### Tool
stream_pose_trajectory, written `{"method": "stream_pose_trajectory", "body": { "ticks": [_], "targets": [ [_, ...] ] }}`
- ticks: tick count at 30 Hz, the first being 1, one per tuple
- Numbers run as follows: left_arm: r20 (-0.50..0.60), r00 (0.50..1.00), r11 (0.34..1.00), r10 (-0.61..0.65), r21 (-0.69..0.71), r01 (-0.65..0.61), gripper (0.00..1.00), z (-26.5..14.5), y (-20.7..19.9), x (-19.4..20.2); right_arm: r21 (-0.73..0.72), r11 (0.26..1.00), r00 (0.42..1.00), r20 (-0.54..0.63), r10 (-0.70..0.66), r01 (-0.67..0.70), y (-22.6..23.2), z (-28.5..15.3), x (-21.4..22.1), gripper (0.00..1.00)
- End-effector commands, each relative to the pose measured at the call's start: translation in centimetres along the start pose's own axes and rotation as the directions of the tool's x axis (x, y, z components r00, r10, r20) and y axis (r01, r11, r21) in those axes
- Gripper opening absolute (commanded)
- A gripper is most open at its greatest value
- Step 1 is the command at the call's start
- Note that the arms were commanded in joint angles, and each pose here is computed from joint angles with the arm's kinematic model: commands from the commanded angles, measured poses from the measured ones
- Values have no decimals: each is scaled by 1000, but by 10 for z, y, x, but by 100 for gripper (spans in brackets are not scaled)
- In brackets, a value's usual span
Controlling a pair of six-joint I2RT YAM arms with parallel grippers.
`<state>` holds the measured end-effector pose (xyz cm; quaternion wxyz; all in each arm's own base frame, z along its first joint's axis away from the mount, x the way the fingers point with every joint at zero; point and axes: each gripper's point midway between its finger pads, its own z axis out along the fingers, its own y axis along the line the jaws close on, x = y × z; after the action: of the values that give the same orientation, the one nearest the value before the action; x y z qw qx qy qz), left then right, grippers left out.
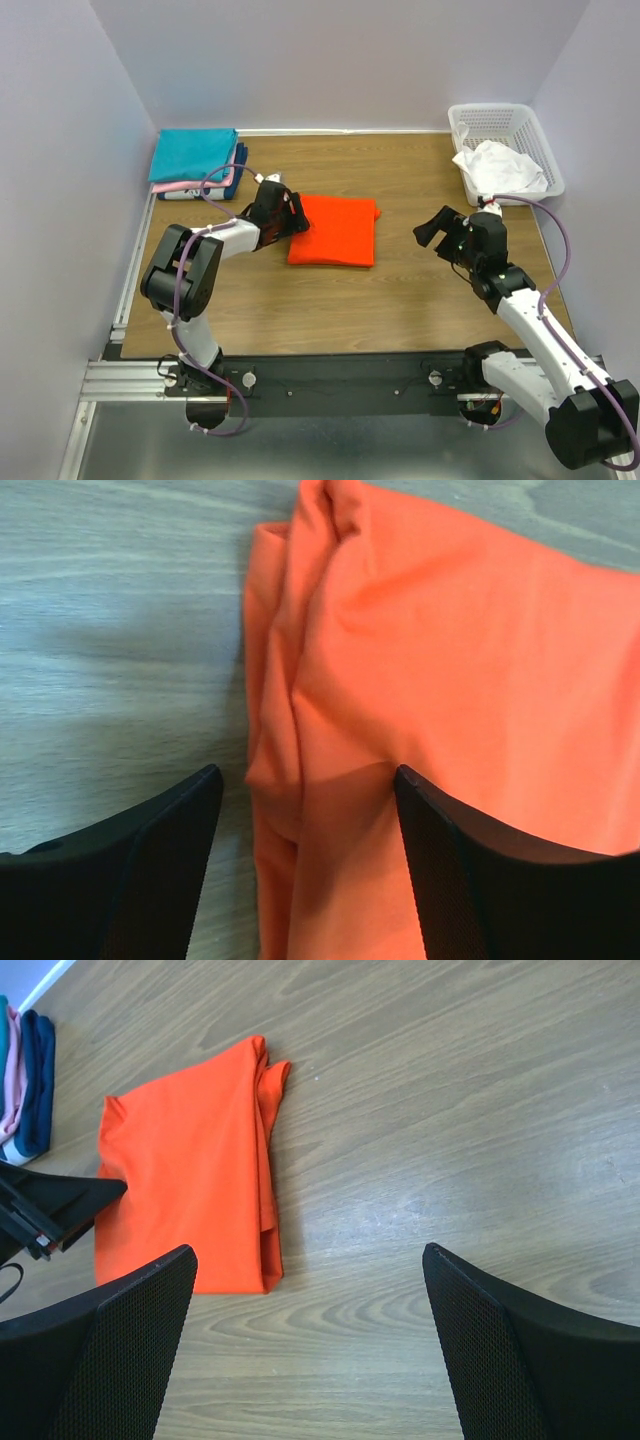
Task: Fold and stack the t-shirts
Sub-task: Neatly place the folded tshirt to the corner
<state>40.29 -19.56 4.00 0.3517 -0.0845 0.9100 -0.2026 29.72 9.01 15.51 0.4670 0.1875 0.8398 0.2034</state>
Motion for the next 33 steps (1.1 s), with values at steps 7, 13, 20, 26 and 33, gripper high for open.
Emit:
{"method": "stream_pose_trajectory", "body": {
  "ticks": [7, 13, 20, 26, 33],
  "targets": [
    [-112, 992, 998, 59, -24, -62, 64, 12, -6, 51, 37, 999, 999, 9, -33, 32, -11, 0, 2, 100],
    [-94, 992, 979, 85, -175, -100, 51, 18, 7, 54, 51, 998, 999, 21, -41, 40, -14, -1, 0, 100],
    [-75, 988, 952, 135, -265, -150, 23, 24, 5, 48, 113, 992, 997, 52, -55, 49, -26, -4, -5, 100],
    [-13, 975, 886, 220, -415, -205, 0, 16, 17, 10, 139, 989, 996, 56, -63, 55, -31, -4, -6, 100],
    [118, 890, 746, 440, -600, -289, 0, -23, 21, -75, 171, 983, 996, 40, -77, 69, -38, 0, -3, 100]
  ]
}}
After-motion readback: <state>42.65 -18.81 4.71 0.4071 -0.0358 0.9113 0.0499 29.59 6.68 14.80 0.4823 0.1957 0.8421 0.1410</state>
